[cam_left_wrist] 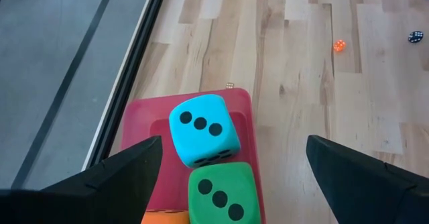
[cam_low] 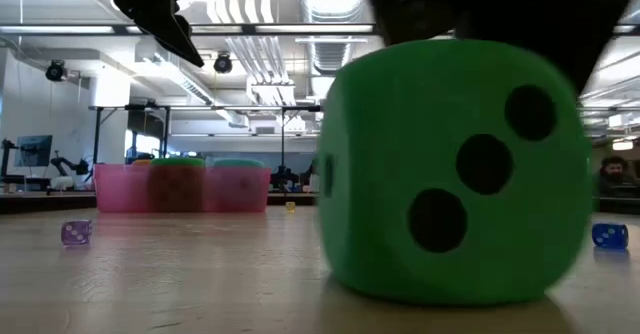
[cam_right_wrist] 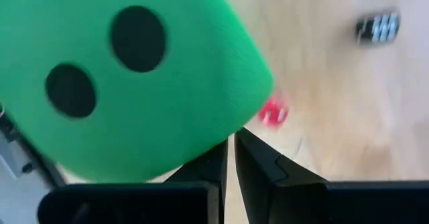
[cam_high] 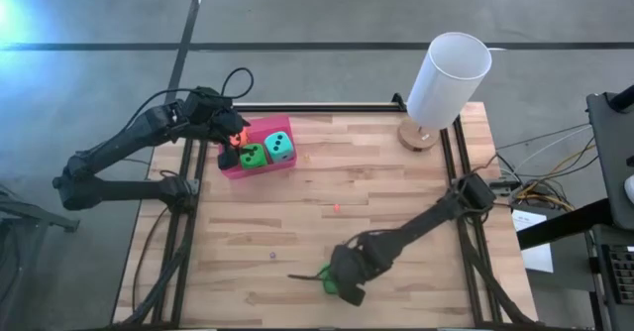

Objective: Pick & Place Dice
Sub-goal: Put the big green dice into the red bin

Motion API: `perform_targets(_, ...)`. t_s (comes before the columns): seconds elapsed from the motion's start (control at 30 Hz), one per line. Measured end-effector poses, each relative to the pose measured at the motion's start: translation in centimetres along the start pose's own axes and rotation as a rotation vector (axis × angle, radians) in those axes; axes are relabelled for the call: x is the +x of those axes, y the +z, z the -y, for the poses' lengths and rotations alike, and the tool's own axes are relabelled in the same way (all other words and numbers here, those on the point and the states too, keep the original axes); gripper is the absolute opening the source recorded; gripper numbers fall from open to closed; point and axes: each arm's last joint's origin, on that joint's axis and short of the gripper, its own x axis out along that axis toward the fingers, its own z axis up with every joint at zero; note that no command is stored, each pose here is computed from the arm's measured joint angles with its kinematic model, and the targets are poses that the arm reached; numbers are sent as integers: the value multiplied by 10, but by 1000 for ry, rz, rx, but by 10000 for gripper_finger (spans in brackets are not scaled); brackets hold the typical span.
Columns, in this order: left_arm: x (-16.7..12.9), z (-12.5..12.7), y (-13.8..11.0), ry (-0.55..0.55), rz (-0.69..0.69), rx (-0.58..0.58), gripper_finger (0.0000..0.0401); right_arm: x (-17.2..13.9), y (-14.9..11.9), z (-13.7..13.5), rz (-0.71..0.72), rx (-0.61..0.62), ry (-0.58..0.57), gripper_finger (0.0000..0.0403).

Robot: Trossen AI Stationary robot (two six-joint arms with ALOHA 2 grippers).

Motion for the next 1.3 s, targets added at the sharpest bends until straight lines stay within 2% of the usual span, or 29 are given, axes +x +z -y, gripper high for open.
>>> perform_targets(0.27,0,0,0,-1,-1,3,368,0,23,17,57,-118,-47,27)
perform_targets(0.43,0,0,0,-1,-2,3,368,-1,38,31,71,-138,-66,27)
perform_targets(0.57,0,0,0,-1,-3,3,365,-6,38,32,73,-139,-64,27)
perform_targets(0.77,0,0,0,-2,-3,5,369,-26,22,23,80,-86,-42,27)
perform_targets(0.9,0,0,0,-2,-3,6,368,-47,5,11,113,-31,18,27)
perform_targets(1.03,0,0,0,-1,-2,5,364,-64,-18,-7,141,-45,96,27)
perform_targets(1.2,0,0,0,-1,-2,-13,362,-67,-38,-30,177,-84,202,27)
perform_targets(1.3,0,0,0,-2,-3,-35,363,-56,-44,-38,170,-99,207,27)
